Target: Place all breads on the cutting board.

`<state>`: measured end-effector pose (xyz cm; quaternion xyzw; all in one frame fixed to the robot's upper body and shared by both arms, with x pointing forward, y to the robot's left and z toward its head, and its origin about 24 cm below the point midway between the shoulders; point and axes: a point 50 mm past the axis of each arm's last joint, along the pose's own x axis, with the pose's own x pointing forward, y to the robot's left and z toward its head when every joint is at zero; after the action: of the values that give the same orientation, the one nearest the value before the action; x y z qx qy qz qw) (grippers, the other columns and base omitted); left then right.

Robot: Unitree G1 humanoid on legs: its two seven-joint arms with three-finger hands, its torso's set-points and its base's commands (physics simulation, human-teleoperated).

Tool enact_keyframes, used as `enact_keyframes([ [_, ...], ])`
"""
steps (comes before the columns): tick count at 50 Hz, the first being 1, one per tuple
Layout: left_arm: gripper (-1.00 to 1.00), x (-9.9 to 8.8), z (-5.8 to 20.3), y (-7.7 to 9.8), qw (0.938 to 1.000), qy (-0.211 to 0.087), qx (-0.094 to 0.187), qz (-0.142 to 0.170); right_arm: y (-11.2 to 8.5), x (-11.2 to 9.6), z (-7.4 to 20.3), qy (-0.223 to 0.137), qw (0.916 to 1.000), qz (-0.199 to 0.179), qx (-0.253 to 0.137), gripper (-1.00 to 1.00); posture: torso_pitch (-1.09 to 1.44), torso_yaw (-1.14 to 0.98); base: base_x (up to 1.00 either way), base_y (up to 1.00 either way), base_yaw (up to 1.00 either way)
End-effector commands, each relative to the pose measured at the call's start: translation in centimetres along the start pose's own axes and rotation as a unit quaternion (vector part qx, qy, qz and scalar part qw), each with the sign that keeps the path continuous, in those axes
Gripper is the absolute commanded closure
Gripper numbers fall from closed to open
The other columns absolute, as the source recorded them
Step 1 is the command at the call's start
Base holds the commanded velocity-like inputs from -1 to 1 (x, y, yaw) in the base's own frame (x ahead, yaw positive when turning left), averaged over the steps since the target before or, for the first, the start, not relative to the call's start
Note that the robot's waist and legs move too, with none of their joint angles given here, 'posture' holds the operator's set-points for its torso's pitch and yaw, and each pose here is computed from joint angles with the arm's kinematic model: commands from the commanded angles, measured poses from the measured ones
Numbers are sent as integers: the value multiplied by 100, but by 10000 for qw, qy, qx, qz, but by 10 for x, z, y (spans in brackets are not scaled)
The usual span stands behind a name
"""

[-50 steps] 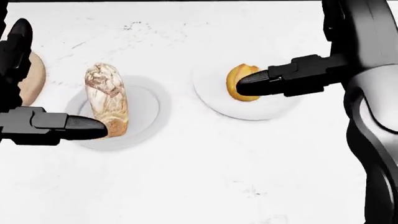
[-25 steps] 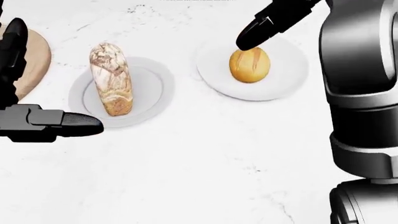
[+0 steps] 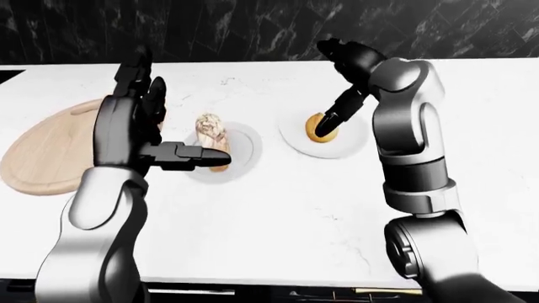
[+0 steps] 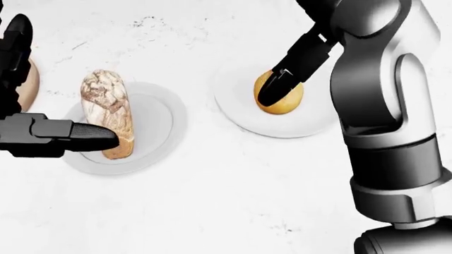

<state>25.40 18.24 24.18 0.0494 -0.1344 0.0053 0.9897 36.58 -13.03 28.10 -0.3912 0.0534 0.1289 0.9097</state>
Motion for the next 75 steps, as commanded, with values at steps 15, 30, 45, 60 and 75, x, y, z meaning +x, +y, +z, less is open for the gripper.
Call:
enact_keyframes([
  [15,-100,-4,14,6,9992,-401,11,91,6,-6,2,-96,9992,-26,-378,-64,0,0,0,0,0],
  [30,-100,-2,15,5,9991,-404,21,84,14,8,-13,115,9989,26,-463,-55,0,0,0,0,0],
  [45,-100,-2,11,5,9992,-380,26,89,10,27,-20,324,9985,-134,-426,-48,0,0,0,0,0],
  [60,-100,-3,8,9,9993,-359,29,108,12,44,-25,484,9969,-343,-525,-24,0,0,0,0,0],
  [75,-100,-5,11,8,9993,-335,-135,42,34,54,-41,711,9865,-487,-1390,4,0,0,0,0,0],
])
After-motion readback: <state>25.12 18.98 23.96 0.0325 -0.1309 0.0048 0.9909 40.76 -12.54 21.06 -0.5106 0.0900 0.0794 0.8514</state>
